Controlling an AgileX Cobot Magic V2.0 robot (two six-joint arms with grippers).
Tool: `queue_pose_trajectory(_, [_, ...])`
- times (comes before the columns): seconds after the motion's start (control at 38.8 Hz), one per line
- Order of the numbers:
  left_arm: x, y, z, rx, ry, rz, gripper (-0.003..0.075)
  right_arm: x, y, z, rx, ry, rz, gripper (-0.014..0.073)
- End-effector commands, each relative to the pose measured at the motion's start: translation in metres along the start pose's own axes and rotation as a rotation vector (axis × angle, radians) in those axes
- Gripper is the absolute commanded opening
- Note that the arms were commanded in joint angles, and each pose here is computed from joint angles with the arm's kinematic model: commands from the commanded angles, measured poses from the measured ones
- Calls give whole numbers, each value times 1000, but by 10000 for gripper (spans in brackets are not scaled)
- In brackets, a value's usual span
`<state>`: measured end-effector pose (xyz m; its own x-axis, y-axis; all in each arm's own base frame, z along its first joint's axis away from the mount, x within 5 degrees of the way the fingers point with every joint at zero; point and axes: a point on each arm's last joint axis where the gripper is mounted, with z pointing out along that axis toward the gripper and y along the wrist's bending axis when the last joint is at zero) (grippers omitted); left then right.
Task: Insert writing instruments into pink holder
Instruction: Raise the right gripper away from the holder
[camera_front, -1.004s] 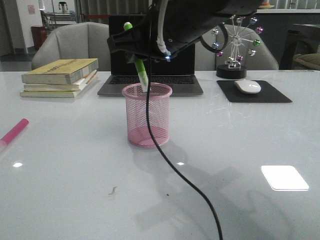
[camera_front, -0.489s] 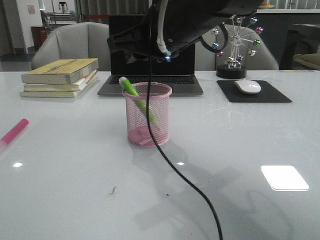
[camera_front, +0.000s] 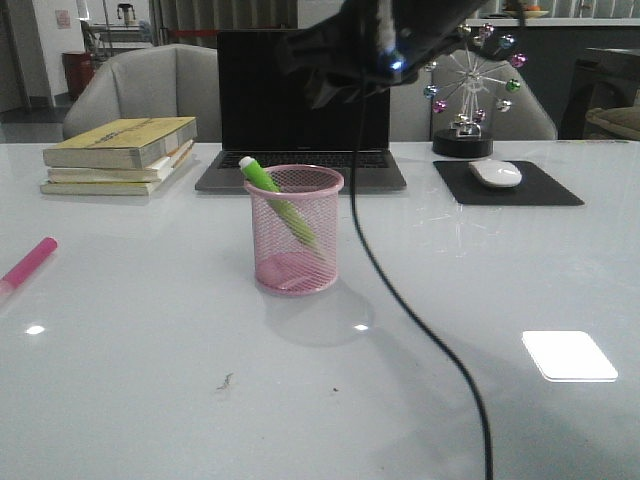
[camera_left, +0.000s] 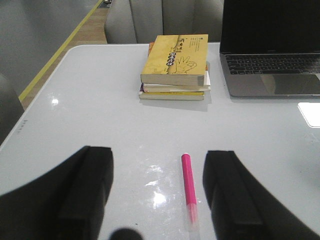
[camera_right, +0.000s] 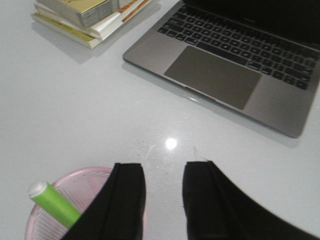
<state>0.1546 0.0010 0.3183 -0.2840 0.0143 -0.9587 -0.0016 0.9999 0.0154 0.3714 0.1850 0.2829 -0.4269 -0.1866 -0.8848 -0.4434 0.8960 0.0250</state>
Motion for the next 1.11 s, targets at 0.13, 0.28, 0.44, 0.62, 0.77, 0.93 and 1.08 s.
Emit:
queue_pose_trajectory(0.13, [-20,-1,-3,4,-122,-2,445,-58,-43,-83,112,-190,15,335])
queue_pose_trajectory(0.28, [-23,-1,-4,4,-154,-2,445,-61,-74,-120,208,-134,15,335])
queue_pose_trajectory(0.44, [-25,-1,-4,4,-172,-2,445,-54,-93,-155,293,-108,18,335])
queue_pose_trajectory(0.62, [-25,-1,-4,4,-172,-2,445,-29,-104,-188,363,-89,54,335])
queue_pose_trajectory(0.77, [-25,-1,-4,4,-172,-2,445,6,-101,-211,401,-66,77,335])
queue_pose_trajectory(0.93, [-25,-1,-4,4,-172,-2,445,37,-90,-230,406,-45,85,335])
queue_pose_trajectory(1.08, [-25,-1,-4,4,-170,-2,445,61,-82,-237,397,21,98,335])
